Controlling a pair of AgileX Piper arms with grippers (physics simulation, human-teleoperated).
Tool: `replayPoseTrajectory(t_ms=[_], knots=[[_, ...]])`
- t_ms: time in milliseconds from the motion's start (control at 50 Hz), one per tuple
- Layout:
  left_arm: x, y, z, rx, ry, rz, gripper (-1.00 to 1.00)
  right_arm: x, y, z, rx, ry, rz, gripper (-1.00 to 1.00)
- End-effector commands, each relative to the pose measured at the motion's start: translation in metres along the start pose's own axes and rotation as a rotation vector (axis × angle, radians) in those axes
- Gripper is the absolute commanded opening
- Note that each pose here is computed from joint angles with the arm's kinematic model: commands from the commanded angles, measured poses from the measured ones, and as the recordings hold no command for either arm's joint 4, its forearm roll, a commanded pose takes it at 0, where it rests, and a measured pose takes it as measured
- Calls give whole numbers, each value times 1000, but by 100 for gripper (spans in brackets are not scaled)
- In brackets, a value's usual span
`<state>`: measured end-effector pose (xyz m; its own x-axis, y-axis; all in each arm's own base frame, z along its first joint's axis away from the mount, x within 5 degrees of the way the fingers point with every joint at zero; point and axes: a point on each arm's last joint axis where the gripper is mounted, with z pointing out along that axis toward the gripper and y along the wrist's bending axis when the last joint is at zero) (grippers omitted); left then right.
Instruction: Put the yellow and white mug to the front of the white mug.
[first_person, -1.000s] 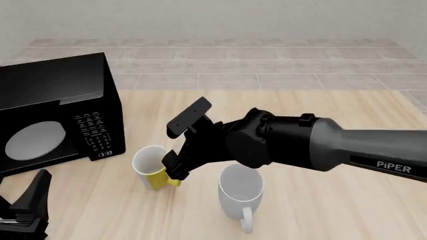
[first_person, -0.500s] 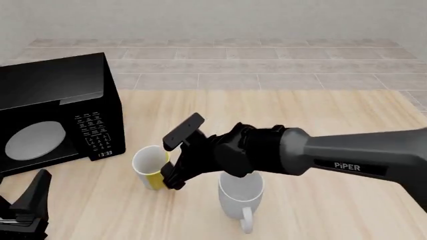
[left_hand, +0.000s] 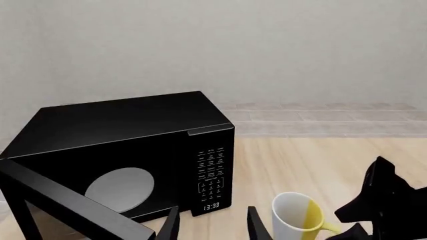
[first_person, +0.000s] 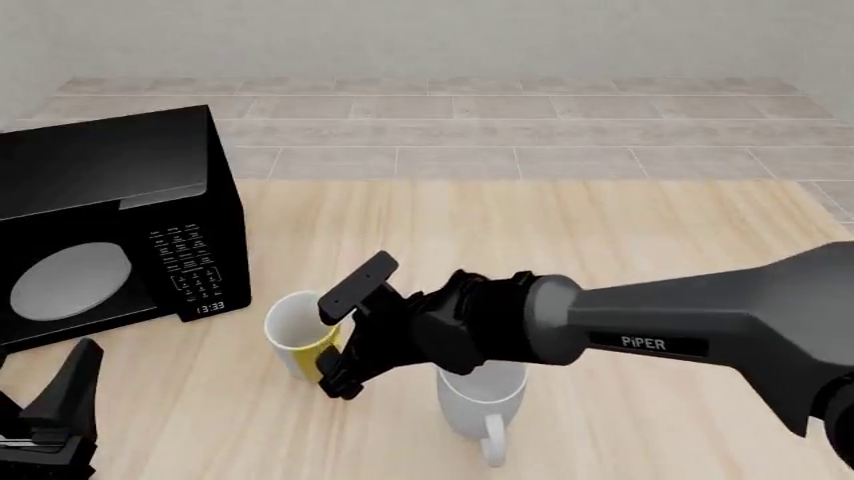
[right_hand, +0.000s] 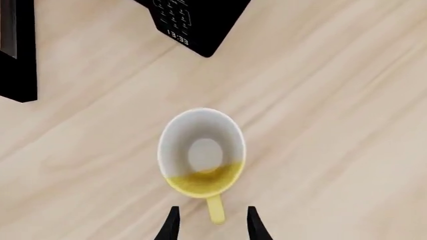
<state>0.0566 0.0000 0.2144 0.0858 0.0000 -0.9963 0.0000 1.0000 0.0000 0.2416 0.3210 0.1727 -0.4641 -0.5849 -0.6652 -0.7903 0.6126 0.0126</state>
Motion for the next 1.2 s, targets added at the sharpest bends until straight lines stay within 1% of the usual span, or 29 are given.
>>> replayPoseTrajectory(t_ms=[20, 100, 360, 380, 400, 480, 620, 700, 920, 1020, 1080, 1200], knots=[[0, 0, 0, 0, 0, 0, 100, 10, 1, 14, -1, 20, 13, 100], [0, 0, 0, 0, 0, 0, 100, 16, 0, 21, 0, 32, 22, 100], [0, 0, 0, 0, 0, 0, 100, 23, 3, 28, -3, 43, 34, 100], [0, 0, 0, 0, 0, 0, 100, 24, 3, 28, -5, 44, 32, -100], [0, 0, 0, 0, 0, 0, 100, 23, 1, 29, 0, 44, 32, -100], [0, 0, 0, 0, 0, 0, 100, 21, 0, 26, 0, 41, 31, -100], [0, 0, 0, 0, 0, 0, 100, 16, -4, 21, 7, 34, 16, -100], [0, 0, 0, 0, 0, 0, 100, 8, -12, 12, 19, 14, 5, -100], [0, 0, 0, 0, 0, 0, 100, -21, -29, -26, 52, -72, -8, -100], [0, 0, 0, 0, 0, 0, 100, -29, -35, -37, 64, -91, -4, -100], [0, 0, 0, 0, 0, 0, 100, -31, -45, -37, 81, -91, 5, -100], [0, 0, 0, 0, 0, 0, 100, -38, -56, -50, 103, -105, 27, -100]])
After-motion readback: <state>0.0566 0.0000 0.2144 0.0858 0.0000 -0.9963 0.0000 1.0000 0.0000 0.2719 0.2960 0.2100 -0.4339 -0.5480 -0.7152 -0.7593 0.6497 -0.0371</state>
